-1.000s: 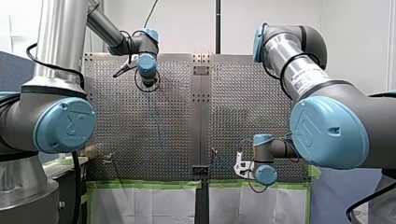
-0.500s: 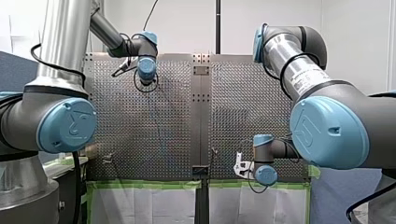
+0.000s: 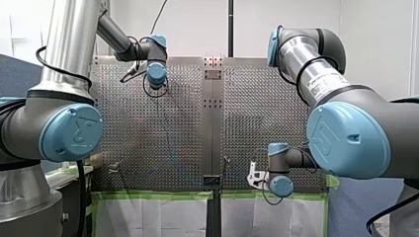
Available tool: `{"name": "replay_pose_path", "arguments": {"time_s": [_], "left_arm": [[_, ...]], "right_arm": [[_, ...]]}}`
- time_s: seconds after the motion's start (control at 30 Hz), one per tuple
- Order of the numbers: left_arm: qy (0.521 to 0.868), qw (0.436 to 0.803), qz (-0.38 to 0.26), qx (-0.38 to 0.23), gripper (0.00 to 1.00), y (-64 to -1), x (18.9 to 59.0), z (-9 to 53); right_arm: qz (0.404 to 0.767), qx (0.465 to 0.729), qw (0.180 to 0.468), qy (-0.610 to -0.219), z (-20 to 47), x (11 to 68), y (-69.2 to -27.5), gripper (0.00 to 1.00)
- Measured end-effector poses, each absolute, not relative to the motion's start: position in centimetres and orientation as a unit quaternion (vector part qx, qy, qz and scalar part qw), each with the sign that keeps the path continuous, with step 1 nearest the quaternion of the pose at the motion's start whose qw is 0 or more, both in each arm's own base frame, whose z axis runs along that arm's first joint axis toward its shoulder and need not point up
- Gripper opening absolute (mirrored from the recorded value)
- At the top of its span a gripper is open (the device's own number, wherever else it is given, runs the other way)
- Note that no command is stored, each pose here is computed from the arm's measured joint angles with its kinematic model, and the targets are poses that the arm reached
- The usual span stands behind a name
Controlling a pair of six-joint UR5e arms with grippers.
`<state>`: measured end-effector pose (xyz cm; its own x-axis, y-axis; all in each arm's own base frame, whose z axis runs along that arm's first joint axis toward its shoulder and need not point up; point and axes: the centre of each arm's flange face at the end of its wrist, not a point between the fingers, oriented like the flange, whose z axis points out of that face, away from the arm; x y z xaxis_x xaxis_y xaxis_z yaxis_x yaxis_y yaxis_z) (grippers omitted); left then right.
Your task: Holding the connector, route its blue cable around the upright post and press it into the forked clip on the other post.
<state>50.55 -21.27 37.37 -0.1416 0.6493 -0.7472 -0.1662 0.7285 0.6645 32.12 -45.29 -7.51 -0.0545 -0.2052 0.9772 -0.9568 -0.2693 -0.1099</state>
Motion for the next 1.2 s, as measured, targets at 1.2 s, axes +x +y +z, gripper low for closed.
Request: {"name": "replay_pose_path", "arguments": {"time_s": [1.2], "left_arm": [[0.730,0.582,0.319,0.166,1.00,-22.0,51.7,29.9]], "right_arm": [[0.537,0.591,0.349,-0.491,-7.8,32.2,-45.2,0.00]]}}
